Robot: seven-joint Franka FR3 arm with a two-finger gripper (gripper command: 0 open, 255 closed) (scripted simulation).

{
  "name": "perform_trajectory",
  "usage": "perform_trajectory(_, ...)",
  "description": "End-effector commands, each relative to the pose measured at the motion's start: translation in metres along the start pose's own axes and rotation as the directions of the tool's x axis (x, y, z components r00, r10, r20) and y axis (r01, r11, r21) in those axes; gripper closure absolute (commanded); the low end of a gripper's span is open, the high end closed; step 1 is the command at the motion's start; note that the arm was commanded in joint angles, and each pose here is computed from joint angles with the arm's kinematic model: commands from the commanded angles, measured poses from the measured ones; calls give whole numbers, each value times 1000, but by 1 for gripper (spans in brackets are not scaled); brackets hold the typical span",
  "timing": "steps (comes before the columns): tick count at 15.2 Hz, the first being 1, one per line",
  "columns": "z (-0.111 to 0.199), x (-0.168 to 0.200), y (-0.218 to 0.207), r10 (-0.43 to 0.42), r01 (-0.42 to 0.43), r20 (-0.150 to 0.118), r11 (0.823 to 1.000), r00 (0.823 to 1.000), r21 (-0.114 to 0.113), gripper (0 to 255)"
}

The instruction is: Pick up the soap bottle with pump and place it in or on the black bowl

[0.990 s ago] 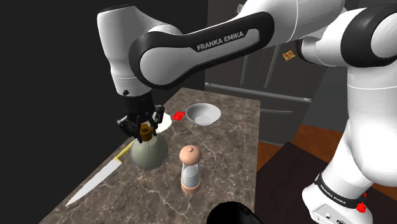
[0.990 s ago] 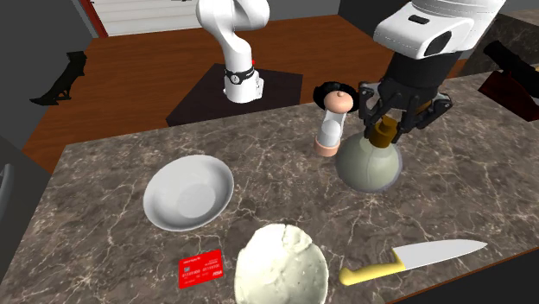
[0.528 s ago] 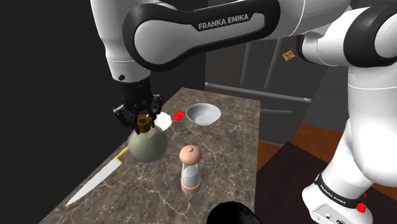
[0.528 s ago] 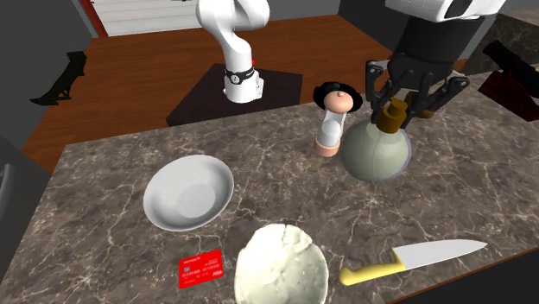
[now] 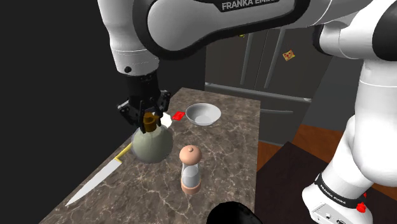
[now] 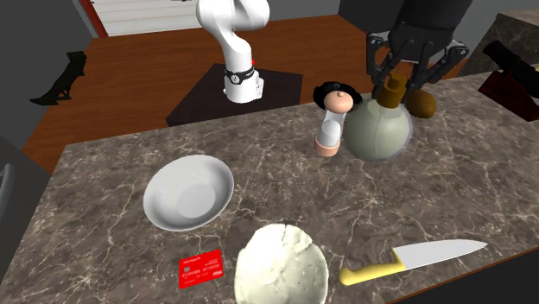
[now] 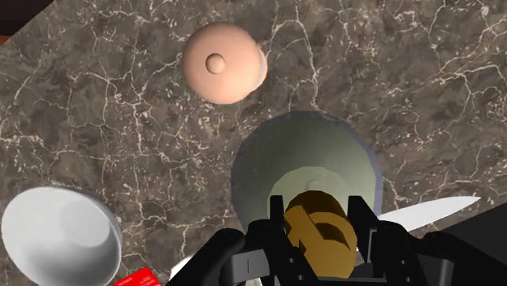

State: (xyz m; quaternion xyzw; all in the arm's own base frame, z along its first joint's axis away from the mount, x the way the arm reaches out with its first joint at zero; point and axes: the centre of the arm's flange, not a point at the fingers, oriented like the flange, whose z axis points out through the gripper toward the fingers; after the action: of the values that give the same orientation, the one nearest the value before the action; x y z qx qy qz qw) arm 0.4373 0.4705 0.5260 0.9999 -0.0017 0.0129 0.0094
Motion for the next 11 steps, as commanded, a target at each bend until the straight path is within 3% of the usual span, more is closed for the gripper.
perform_trajectory(1,-6,-26,7,1,-1,0,1000,1000,-1,255)
perform_trajectory(11,-30,-154,32,1,-1,0,1000,1000,-1,255)
